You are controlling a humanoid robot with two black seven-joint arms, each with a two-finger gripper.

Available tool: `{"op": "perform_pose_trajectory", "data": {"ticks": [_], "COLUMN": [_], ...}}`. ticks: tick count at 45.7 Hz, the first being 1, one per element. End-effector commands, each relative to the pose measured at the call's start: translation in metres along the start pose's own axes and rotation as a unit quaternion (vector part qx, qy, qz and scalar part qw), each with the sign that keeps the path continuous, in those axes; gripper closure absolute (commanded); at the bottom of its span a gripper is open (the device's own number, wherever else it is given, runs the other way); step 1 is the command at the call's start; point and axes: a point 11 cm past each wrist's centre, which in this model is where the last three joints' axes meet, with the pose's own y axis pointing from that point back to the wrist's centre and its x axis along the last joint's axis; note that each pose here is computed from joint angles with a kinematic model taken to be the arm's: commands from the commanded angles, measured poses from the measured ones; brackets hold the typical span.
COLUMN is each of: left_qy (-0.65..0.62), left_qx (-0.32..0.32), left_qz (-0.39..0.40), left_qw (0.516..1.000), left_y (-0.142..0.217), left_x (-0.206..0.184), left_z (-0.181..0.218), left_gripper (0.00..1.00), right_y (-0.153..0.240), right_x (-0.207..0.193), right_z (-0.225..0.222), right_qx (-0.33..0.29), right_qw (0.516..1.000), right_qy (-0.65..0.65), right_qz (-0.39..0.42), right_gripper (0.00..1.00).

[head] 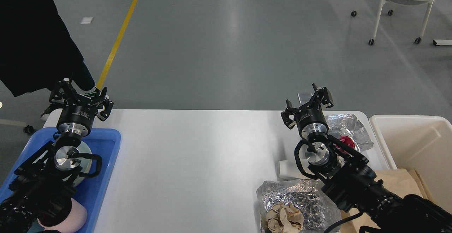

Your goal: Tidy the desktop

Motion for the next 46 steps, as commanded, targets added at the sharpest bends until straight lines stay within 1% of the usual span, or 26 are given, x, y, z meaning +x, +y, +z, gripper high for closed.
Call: {"op": "perform_pose_trajectory", "data": {"ticks": [1, 37, 46], "left_qy": [0.000, 0.000, 0.001], "left_qx": [0.000, 0.000, 0.000], "left_qz": [0.000, 0.000, 0.000], "left_qw": [1.000, 1.000, 1.000], "left_y": [0.000, 0.000, 0.000], "left_x": [0.000, 0.000, 0.000], "left_z": [0.000, 0.000, 0.000], "left_gripper": [0.03, 0.03, 0.03], "right_y": [0.000, 0.000, -0.003], "right_x": [0.000, 0.002, -0.014], "right_z": [0.000, -0.002, -0.006], "right_qx": [0.000, 0.002, 0.000], "right_qw": [1.000, 1.000, 1.000], "right_qy": [0.000, -0.007, -0.012], "right_qz": [0.000, 0.004, -0.026], "right_gripper": [0.00, 0.00, 0.00]}}
